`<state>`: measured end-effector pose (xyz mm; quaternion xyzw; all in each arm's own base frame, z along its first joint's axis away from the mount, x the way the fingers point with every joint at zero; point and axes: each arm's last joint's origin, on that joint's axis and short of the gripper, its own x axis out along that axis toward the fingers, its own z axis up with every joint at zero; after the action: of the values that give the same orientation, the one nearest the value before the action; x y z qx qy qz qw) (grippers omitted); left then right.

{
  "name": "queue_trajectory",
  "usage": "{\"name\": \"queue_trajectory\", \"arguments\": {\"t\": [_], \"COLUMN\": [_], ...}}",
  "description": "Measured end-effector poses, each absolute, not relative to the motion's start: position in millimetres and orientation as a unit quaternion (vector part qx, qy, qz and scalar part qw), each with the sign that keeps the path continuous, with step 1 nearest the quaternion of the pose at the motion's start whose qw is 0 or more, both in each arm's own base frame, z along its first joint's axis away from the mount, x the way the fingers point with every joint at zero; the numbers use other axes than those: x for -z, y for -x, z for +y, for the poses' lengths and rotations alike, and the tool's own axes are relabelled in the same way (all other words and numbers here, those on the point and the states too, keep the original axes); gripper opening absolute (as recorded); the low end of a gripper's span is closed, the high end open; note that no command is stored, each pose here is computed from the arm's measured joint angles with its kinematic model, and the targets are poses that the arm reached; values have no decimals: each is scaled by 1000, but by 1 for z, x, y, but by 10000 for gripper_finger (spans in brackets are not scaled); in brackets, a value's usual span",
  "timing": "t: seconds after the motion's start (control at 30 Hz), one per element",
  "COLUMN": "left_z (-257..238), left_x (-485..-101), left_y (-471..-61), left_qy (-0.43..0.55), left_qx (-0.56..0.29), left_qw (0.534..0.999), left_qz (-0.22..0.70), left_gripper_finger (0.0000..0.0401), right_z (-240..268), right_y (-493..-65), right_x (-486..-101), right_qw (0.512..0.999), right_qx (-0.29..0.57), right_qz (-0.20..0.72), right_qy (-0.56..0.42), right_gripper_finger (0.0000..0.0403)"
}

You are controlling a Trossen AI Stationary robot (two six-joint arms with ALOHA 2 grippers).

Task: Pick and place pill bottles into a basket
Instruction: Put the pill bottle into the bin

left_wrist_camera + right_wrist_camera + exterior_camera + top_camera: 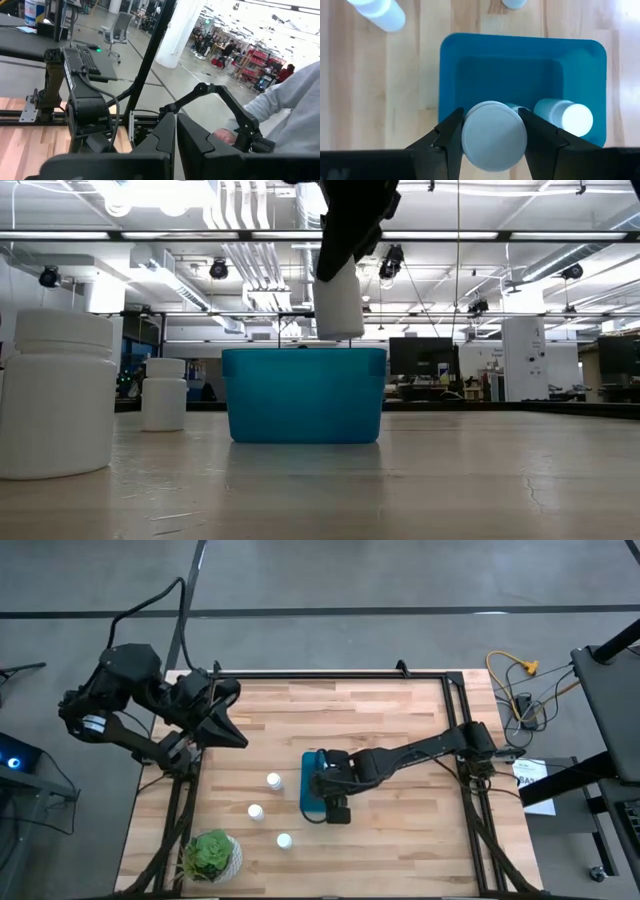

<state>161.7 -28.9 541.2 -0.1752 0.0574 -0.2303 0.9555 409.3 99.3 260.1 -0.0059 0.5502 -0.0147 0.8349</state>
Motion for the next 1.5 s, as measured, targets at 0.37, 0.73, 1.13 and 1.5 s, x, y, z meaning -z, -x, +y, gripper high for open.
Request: {"name": "queue_trajectory", "arguments": {"t": [0.37, 0.73, 1.13, 1.5], "left_z": [-29, -29, -29, -29], "left_x": [-541, -541, -542, -541], "left_y": [-163, -162, -161, -161], "left_qy": [172, 164, 163, 163], "left_qx": [231, 232, 233, 232], "left_qw": [956, 957, 957, 957], "left_qz": [57, 55, 54, 54], "left_gripper_finger": [0, 0, 0, 0], "right_z": [99, 97, 96, 96], "right_y": [-411, -413, -409, -404], "right_x": [-228, -215, -203, -191], "right_qw": [843, 857, 846, 841], "right_qx": [13, 14, 13, 12], "right_qz": [538, 515, 532, 541], "right_qy": [10, -3, -3, -14], "right_gripper_finger": [149, 149, 149, 150]}}
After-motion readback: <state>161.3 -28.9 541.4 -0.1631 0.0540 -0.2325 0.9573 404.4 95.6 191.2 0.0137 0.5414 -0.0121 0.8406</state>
